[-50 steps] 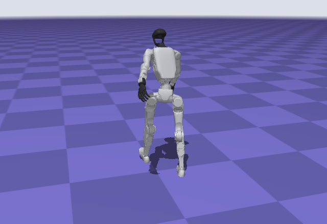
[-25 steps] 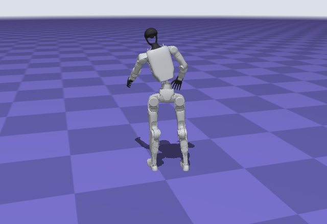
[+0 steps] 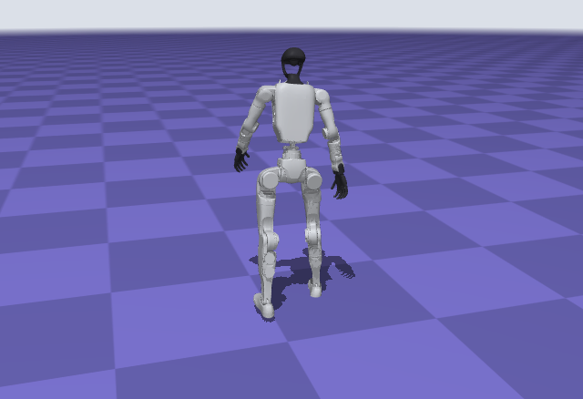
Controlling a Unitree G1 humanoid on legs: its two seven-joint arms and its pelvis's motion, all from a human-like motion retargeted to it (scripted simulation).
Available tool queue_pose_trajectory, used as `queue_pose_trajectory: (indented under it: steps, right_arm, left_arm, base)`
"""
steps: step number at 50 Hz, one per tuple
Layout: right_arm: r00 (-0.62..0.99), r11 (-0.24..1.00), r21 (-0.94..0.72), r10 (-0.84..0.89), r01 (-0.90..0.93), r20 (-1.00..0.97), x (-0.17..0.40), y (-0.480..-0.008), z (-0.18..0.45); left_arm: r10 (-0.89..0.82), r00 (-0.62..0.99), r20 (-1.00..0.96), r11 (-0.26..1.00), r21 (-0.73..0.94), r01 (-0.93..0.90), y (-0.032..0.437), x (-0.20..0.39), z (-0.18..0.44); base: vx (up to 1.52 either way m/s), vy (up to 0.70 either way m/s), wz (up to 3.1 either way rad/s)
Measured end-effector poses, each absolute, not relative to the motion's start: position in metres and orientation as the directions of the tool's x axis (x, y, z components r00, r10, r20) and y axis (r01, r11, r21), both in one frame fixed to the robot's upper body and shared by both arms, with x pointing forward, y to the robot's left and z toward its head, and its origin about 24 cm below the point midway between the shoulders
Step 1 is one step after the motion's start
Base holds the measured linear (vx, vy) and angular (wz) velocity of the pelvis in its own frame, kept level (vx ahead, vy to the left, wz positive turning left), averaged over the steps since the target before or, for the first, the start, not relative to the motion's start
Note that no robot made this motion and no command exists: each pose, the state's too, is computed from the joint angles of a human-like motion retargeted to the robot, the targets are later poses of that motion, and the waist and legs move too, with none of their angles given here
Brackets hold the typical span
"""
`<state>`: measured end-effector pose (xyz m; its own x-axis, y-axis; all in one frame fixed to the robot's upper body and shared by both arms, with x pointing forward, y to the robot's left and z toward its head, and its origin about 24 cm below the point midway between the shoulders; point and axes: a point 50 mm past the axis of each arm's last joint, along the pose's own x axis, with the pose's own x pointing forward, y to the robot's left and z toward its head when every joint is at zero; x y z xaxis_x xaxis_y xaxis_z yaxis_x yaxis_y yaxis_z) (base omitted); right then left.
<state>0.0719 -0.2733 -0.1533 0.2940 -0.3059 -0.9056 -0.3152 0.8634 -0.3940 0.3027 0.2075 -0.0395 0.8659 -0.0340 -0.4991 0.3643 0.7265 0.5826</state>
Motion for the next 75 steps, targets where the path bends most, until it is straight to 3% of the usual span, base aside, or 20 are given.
queue_pose_trajectory:
  steps: [7, 14, 18, 24, 28, 32, 36, 39, 42, 45, 48, 51, 57, 63, 69, 75]
  right_arm:
    - [0.446, 0.786, -0.576, -0.443, -0.223, -0.778, 0.140, -0.290, -0.130]
    - [0.646, 0.707, -0.690, -0.454, -0.157, -0.613, 0.225, -0.298, -0.082]
    - [0.728, 0.626, -0.770, -0.469, -0.126, -0.500, 0.266, -0.309, -0.045]
    - [0.840, 0.565, -0.825, -0.463, 0.034, -0.283, 0.329, -0.304, 0.026]
    - [0.914, 0.621, -0.775, -0.371, 0.114, -0.163, 0.361, -0.270, 0.059]
    - [0.974, 0.691, -0.720, -0.203, 0.069, -0.101, 0.372, -0.220, 0.066]
    - [0.994, 0.710, -0.703, -0.042, -0.040, -0.099, 0.357, -0.184, 0.049]
    - [0.989, 0.696, -0.708, 0.025, -0.120, -0.143, 0.334, -0.173, 0.024]
    - [0.971, 0.676, -0.709, 0.043, -0.201, -0.234, 0.306, -0.172, -0.009]
    - [0.931, 0.669, -0.687, 0.020, -0.284, -0.365, 0.276, -0.179, -0.043]
    - [0.862, 0.686, -0.636, -0.024, -0.354, -0.506, 0.243, -0.189, -0.075]
    - [0.782, 0.711, -0.582, -0.073, -0.394, -0.618, 0.211, -0.202, -0.100]
    - [0.612, 0.745, -0.495, -0.148, -0.448, -0.777, 0.152, -0.229, -0.130]
    - [0.406, 0.775, -0.393, -0.194, -0.495, -0.893, 0.091, -0.247, -0.150]
    - [0.242, 0.833, -0.285, -0.188, -0.474, -0.952, 0.041, -0.252, -0.159]
    - [0.189, 0.884, -0.262, -0.202, -0.387, -0.961, 0.020, -0.256, -0.161]
  left_arm:
    - [0.215, 0.390, -0.895, 0.890, 0.345, 0.299, 0.256, 0.108, -0.152]
    - [0.322, -0.093, -0.942, 0.946, 0.317, 0.064, 0.304, -0.064, -0.144]
    - [0.346, -0.218, -0.913, 0.920, 0.376, -0.114, 0.319, -0.113, -0.125]
    - [0.305, -0.208, -0.929, 0.896, 0.354, -0.269, 0.315, -0.128, -0.122]
    - [0.246, -0.142, -0.959, 0.926, 0.275, -0.257, 0.305, -0.114, -0.131]
    - [0.234, -0.056, -0.971, 0.953, 0.240, -0.184, 0.305, -0.074, -0.141]
    - [0.339, 0.101, -0.935, 0.939, 0.329, -0.101, 0.321, 0.006, -0.142]
    - [0.452, 0.291, -0.843, 0.892, 0.431, -0.136, 0.332, 0.091, -0.127]
    - [0.510, 0.505, -0.696, 0.860, 0.437, -0.266, 0.329, 0.187, -0.092]
    - [0.470, 0.708, -0.526, 0.881, 0.332, -0.338, 0.305, 0.278, -0.038]
    - [0.357, 0.868, -0.346, 0.919, 0.296, -0.260, 0.271, 0.344, 0.023]
    - [0.231, 0.960, -0.156, 0.903, 0.402, -0.152, 0.240, 0.385, 0.085]
    - [0.058, 0.990, 0.130, 0.756, 0.641, -0.129, 0.205, 0.417, 0.187]
    - [0.013, 0.982, 0.190, 0.677, 0.721, -0.149, 0.194, 0.424, 0.227]
    - [-0.020, 0.996, 0.089, 0.597, 0.800, -0.060, 0.191, 0.424, 0.202]
    - [-0.067, 0.985, -0.161, 0.539, 0.824, 0.171, 0.199, 0.394, 0.099]
  base:
    - [0.31, -0.19, -0.35]
    - [0.28, -0.11, -0.61]
    - [0.30, -0.02, -0.45]
    - [0.34, 0.04, -0.50]
    - [0.40, 0.11, -0.83]
    - [0.42, 0.18, -0.82]
    - [0.42, 0.25, -0.35]
    - [0.39, 0.26, 0.14]
    - [0.34, 0.22, 0.38]
    - [0.30, 0.17, 0.50]
    - [0.27, 0.12, 0.45]
    - [0.24, 0.09, 0.36]
    - [0.21, 0.05, 0.34]
    - [0.22, 0.00, 0.57]
    - [0.27, -0.08, 0.90]
    - [0.31, -0.19, 0.76]
